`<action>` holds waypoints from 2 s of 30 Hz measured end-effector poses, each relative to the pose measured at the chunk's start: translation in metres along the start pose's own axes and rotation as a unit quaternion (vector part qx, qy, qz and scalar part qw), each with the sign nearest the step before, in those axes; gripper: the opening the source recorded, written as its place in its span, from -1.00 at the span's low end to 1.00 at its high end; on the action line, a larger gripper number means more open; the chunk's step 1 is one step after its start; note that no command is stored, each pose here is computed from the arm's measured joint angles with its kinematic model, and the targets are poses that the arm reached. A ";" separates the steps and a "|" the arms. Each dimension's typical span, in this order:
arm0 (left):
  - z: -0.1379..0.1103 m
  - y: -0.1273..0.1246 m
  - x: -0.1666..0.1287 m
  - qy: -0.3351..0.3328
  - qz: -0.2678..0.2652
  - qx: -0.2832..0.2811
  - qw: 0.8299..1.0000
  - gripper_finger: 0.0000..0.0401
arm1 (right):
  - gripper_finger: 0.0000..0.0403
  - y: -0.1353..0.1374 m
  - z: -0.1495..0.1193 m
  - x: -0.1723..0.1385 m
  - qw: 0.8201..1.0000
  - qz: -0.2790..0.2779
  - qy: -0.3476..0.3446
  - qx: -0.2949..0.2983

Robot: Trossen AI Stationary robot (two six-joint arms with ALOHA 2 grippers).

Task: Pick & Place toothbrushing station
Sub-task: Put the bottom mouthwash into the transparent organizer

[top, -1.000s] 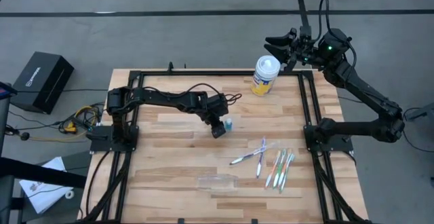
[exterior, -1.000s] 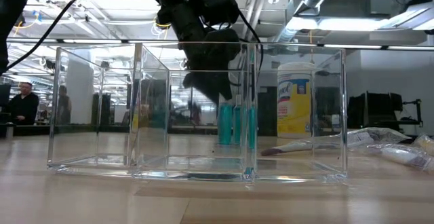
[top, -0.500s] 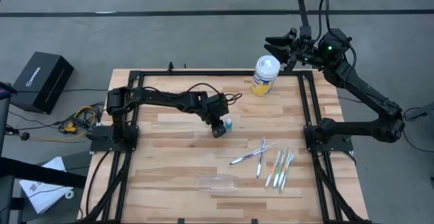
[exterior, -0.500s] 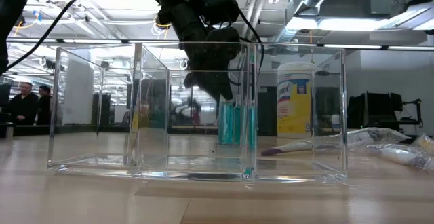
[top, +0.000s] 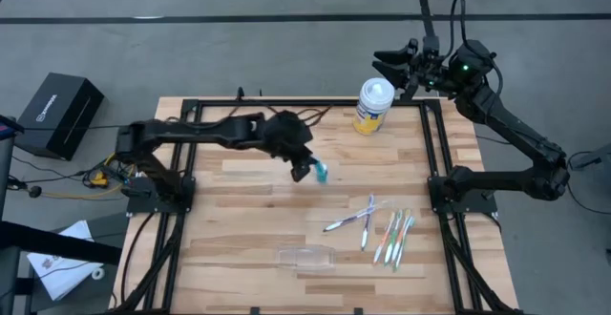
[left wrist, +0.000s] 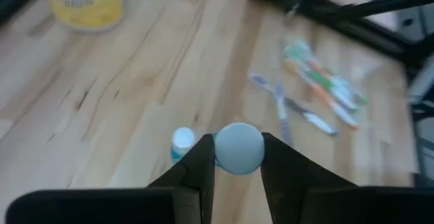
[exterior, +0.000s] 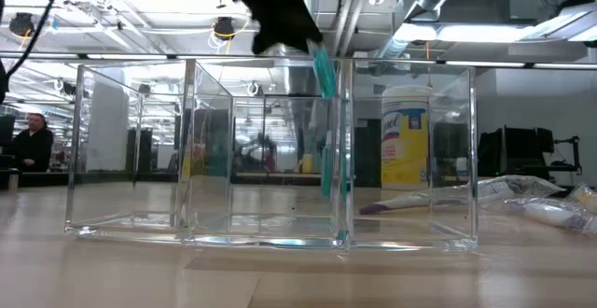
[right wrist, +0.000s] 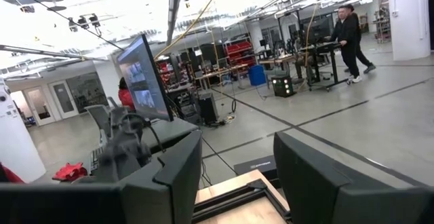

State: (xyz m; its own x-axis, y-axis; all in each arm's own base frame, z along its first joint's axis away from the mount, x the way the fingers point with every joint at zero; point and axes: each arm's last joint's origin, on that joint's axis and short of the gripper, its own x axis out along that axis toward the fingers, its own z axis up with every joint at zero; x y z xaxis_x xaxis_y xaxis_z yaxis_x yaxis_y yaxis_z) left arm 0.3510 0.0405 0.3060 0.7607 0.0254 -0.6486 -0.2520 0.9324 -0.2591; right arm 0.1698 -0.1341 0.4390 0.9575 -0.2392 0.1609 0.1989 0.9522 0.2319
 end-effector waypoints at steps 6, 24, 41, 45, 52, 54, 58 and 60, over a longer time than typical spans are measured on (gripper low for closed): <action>-0.004 -0.040 -0.032 -0.025 -0.055 0.036 0.998 -0.59 | -0.13 0.005 0.008 -0.002 1.000 0.023 -0.005 -0.007; -0.070 -0.136 0.002 0.083 -0.170 0.174 0.966 -0.59 | -0.13 0.019 0.008 0.008 0.998 0.061 0.002 0.017; -0.132 -0.147 0.037 0.169 -0.156 0.236 0.944 -0.59 | -0.13 0.042 -0.009 0.028 0.995 0.088 0.026 0.037; -0.139 -0.144 0.041 0.165 -0.158 0.237 0.944 -0.59 | -0.13 0.047 -0.010 0.029 0.996 0.080 0.023 0.028; -0.151 -0.137 0.046 0.171 -0.154 0.235 0.944 -0.59 | -0.13 0.048 -0.011 0.030 0.996 0.080 0.023 0.028; -0.154 -0.136 0.048 0.169 -0.155 0.234 0.945 -0.59 | -0.13 0.048 -0.011 0.030 0.996 0.080 0.023 0.028; -0.158 -0.135 0.050 0.162 -0.154 0.232 0.947 -0.59 | -0.13 0.048 -0.011 0.030 0.996 0.080 0.023 0.028; -0.158 -0.134 0.050 0.159 -0.151 0.230 0.948 -0.59 | -0.13 0.048 -0.011 0.030 0.996 0.080 0.023 0.028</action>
State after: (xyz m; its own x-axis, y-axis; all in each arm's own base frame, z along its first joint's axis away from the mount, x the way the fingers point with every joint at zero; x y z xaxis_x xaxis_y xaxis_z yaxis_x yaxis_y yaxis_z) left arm 0.3283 -0.1406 0.1949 0.5200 -0.3104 -0.7958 0.2918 0.9401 -0.1760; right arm 0.2101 -0.0931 0.4448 0.9849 -0.0752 0.1562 0.0325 0.9650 0.2601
